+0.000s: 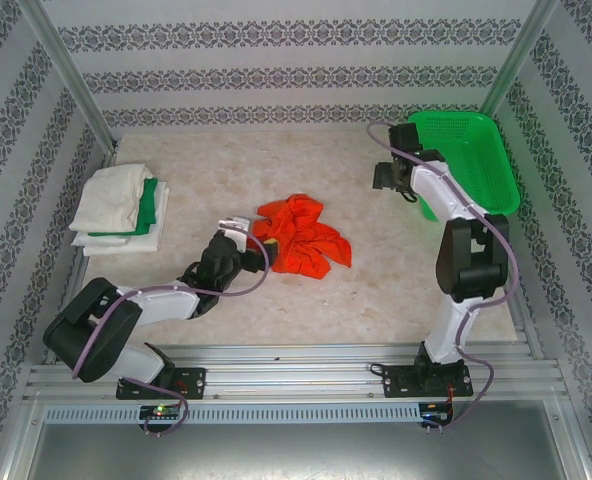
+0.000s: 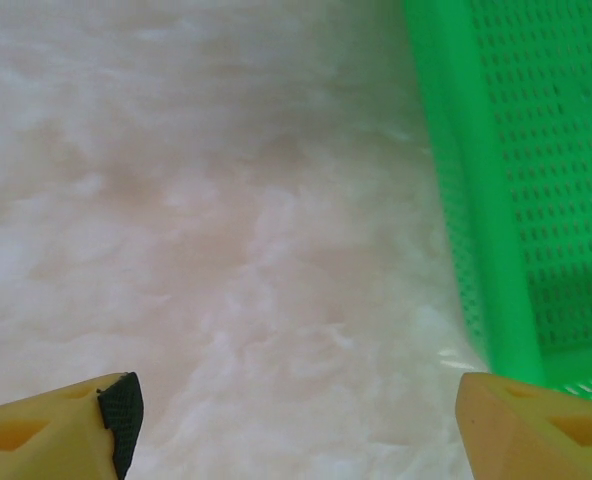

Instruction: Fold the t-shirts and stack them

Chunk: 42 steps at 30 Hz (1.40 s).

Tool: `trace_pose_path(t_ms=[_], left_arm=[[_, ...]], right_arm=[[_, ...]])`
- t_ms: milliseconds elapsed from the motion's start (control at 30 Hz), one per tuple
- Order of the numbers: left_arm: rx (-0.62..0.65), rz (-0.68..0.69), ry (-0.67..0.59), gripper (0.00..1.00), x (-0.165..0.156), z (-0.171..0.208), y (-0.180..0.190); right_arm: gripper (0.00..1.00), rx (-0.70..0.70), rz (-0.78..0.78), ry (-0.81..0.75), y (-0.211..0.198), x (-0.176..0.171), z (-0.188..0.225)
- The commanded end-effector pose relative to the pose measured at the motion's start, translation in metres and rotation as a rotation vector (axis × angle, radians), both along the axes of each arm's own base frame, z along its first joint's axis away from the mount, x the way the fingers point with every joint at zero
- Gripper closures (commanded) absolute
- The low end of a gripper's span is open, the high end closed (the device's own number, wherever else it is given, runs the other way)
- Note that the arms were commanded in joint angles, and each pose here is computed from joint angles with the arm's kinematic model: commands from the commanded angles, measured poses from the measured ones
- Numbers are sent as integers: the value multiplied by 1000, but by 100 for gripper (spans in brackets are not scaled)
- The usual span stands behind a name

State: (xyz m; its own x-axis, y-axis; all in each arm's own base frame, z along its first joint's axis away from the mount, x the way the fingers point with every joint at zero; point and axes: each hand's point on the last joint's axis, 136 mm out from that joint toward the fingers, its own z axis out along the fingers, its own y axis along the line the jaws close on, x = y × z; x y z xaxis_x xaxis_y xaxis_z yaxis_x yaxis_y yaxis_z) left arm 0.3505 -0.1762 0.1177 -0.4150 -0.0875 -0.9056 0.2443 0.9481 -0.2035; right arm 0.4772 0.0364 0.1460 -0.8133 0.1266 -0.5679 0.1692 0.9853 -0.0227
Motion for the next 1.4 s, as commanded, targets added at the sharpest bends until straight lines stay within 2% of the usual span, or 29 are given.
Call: trace_pose_path(t_ms=[0, 133, 233, 400, 500, 600, 733, 867, 1000, 1067, 1167, 1367], left_arm=[[-121, 255, 100, 0, 6, 1, 48], [-201, 440, 248, 0, -1, -20, 90], [-213, 500, 318, 0, -5, -32, 102], [-277, 553, 479, 0, -5, -51, 92], [-317, 512, 560, 0, 6, -62, 70], [-361, 488, 591, 9, 19, -76, 54], [-392, 459, 603, 32, 35, -81, 41], [-385, 454, 582, 73, 42, -79, 39], [-383, 446, 548, 100, 45, -69, 40], [-372, 430, 526, 100, 46, -58, 39], [-356, 432, 477, 100, 46, -38, 43], [-316, 434, 347, 100, 50, 16, 55]], right_arm=[[17, -17, 128, -123, 40, -10, 34], [16, 44, 283, -144, 97, -37, 28], [16, 94, 397, -146, 142, -62, 19], [15, 183, 520, -137, 200, -103, 4], [15, 232, 560, -124, 223, -131, -10], [16, 259, 556, -87, 232, -149, -31], [20, 279, 541, -20, 236, -166, -56], [37, 290, 533, 5, 240, -170, -68], [57, 274, 560, 25, 249, -163, -73], [76, 267, 574, 0, 252, -157, -63], [99, 241, 580, -84, 246, -144, -33], [100, 226, 537, -303, 211, -112, 56]])
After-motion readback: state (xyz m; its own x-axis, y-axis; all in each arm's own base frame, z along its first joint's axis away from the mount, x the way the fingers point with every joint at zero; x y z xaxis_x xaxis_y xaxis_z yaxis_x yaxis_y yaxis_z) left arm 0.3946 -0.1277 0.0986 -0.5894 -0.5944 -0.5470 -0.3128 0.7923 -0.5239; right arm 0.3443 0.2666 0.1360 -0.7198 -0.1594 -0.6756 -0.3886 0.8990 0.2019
